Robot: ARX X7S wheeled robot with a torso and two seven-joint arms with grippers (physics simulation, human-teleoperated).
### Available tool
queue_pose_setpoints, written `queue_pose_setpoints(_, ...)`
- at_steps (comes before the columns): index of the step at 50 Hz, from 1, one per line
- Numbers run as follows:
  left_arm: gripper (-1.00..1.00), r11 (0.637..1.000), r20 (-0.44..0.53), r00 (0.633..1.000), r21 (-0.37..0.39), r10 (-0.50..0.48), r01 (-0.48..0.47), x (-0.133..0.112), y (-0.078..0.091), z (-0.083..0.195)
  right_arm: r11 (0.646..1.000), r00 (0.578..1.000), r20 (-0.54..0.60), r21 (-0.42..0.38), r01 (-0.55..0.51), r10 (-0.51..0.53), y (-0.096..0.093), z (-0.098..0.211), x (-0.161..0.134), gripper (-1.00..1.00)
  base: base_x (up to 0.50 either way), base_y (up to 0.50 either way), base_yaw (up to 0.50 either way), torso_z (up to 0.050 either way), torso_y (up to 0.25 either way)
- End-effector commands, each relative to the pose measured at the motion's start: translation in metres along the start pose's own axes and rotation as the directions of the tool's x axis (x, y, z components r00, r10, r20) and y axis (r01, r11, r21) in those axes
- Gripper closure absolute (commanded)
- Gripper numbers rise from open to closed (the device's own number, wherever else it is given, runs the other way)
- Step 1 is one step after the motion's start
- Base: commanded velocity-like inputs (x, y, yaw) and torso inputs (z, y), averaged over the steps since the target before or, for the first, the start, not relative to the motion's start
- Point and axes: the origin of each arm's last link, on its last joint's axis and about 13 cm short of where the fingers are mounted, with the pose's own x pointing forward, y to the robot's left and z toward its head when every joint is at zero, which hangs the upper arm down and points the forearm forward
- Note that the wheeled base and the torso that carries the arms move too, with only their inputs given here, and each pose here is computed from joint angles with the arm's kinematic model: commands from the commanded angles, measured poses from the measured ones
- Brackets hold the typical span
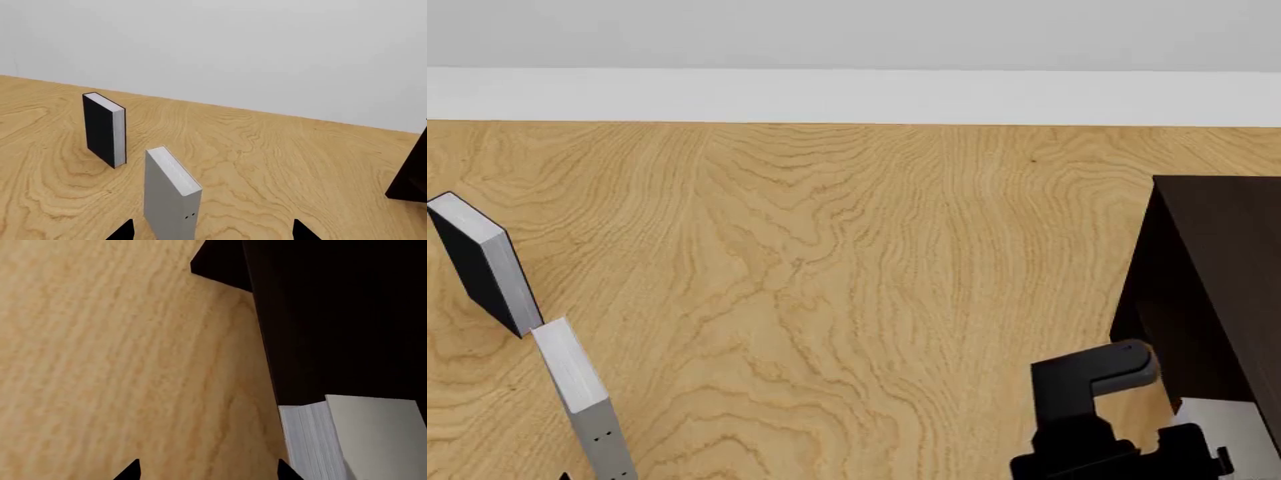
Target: Pick up the book on the right and place it on the cabinet shelf.
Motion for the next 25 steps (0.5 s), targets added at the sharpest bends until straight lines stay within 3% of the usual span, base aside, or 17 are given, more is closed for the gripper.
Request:
queue_pose_setpoints(1,-1.00,1.000,0.000,1.000,0.001,0.002,-0.002,0.0007,-0.0001,0.0000,0.992,0.994,0.009,-0.052,0.114,-0.113,-0.0170,-0.0017,0.0071,-1.00,0.00,0.00,0.00,0.000,0.000)
queue_pose_setpoints(25,-1.00,1.000,0.002,1.000,0.004,0.002,-0.002,-0.0001,-0.0005,0.0011,0.992,0.993,0.001,-0.051,0.115,-0.115,-0.0223,-0.0086,0.0131,-1.00,0.00,0.00,0.00,0.000,0.000)
